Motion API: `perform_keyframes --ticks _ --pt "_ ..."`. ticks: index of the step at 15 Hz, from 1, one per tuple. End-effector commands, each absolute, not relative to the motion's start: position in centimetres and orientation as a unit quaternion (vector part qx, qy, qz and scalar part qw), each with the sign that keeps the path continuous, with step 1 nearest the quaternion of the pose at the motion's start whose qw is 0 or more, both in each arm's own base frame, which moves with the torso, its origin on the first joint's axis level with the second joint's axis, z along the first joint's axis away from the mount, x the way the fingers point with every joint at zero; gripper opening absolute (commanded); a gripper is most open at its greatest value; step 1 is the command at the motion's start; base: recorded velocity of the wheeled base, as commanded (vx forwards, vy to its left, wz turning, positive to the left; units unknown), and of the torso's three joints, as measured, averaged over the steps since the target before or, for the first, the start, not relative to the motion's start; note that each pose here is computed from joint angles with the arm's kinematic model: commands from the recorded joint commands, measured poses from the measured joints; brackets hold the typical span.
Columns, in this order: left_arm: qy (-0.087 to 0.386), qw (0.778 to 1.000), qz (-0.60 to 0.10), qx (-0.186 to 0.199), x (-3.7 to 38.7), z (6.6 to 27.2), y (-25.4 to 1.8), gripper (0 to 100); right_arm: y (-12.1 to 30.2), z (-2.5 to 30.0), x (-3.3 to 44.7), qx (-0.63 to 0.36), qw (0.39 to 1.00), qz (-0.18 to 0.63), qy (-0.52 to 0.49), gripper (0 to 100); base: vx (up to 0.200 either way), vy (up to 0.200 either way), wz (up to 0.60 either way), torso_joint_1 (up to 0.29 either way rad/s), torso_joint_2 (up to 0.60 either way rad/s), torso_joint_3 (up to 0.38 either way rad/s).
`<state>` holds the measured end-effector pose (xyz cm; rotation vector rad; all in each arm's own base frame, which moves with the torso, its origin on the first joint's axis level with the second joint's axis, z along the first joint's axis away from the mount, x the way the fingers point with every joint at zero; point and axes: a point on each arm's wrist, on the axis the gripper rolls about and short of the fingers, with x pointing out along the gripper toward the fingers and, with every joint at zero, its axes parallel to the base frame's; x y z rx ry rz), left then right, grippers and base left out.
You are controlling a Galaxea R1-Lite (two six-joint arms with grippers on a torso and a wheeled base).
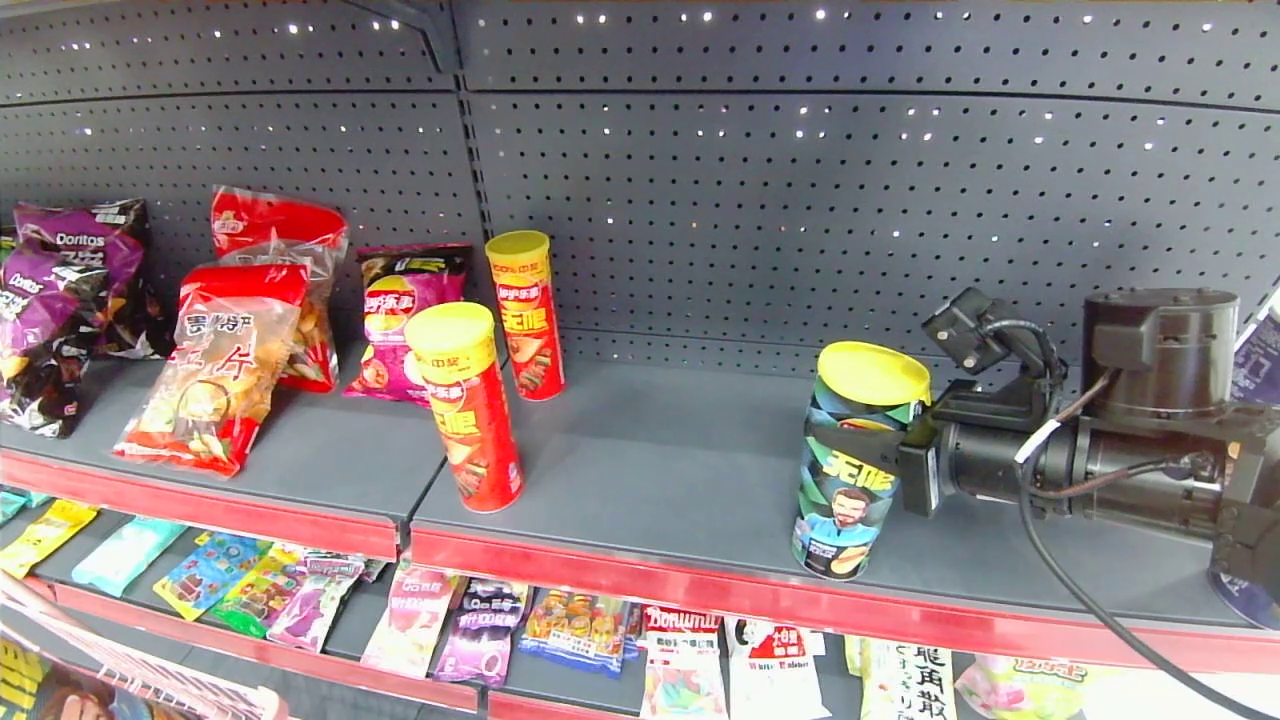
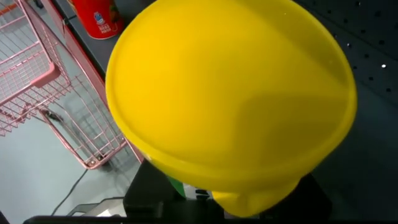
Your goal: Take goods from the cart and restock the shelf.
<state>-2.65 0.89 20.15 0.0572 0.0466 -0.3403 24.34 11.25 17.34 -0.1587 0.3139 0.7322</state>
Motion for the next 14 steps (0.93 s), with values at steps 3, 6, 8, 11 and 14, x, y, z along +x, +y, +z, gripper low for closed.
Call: perform_keyframes --ticks 3,6,8,11,14 --pt "0.024 0.985 -0.169 0.029 -2.64 20.11 0.89 0 11.4 17.28 24.45 -0.077 0.918 0.359 0.153 0 0.0 0.0 0.0 0.0 0.0 0.0" --pt "0.025 0.985 -0.171 0.029 -2.59 20.07 0.87 0 11.51 17.24 24.38 -0.077 0.916 0.361 0.154 0 0.0 0.0 0.0 0.0 0.0 0.0" --pt "0.026 0.984 -0.172 0.029 -2.59 19.99 0.86 0 11.77 17.16 24.16 -0.078 0.914 0.366 0.155 0 0.0 0.0 0.0 0.0 0.0 0.0" --pt "0.027 0.984 -0.172 0.029 -2.57 19.99 0.85 0 12.03 17.16 24.03 -0.078 0.912 0.371 0.155 0 0.0 0.0 0.0 0.0 0.0 0.0" --pt "0.029 0.984 -0.172 0.029 -2.52 19.87 0.83 0 12.09 17.08 23.96 -0.078 0.912 0.372 0.156 0 0.0 0.0 0.0 0.0 0.0 0.0"
